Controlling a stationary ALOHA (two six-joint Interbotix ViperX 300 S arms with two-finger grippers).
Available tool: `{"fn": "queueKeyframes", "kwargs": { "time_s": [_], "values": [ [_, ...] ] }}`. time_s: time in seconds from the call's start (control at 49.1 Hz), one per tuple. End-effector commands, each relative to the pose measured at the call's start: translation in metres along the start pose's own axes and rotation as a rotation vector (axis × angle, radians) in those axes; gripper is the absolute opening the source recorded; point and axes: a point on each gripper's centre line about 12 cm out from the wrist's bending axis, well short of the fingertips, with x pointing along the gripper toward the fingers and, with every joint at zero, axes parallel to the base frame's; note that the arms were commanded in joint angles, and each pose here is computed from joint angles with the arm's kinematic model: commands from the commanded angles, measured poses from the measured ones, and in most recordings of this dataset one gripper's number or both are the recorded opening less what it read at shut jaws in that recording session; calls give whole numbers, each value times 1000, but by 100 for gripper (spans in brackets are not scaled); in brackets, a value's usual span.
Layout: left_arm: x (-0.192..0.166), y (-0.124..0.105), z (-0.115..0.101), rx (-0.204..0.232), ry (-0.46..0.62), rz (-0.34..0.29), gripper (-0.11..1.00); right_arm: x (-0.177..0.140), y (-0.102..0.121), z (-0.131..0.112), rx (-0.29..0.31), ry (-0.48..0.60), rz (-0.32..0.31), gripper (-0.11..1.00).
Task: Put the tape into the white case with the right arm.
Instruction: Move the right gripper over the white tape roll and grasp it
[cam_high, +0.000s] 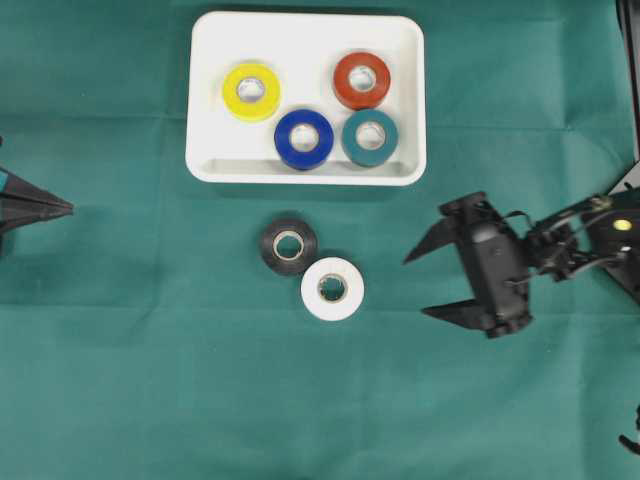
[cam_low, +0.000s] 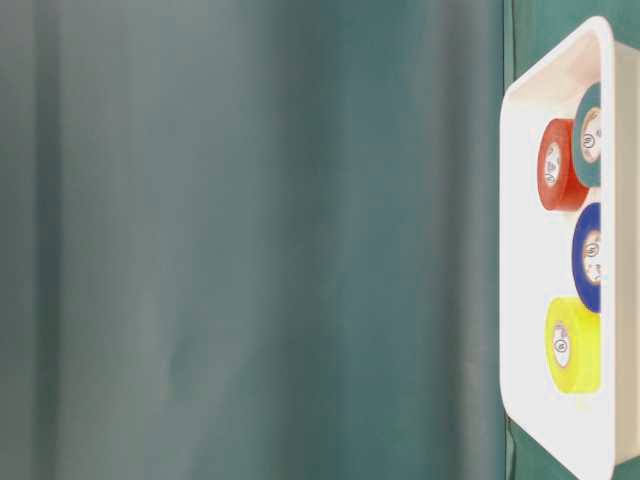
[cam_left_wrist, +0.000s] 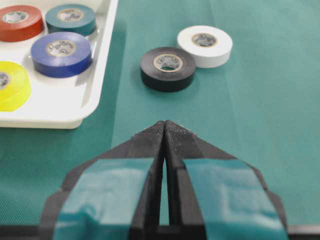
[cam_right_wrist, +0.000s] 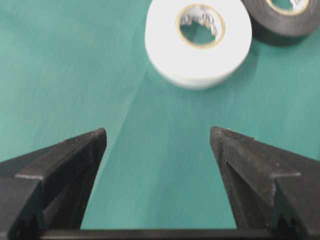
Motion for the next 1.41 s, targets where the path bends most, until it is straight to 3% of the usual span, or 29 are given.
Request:
{"fn": "queueKeyframes", "kwargs": {
  "time_s": [0.0,0.489,1.385],
  "values": [
    [1,0,5,0,-9,1,0,10,-1,16,-12,-25,4,52],
    [1,0,5,0,-9,1,0,57,1,44,-61,-23,24,52],
    [1,0,5,1,-9,3,0,85,2,36,-85,130,-32,51]
  ]
}}
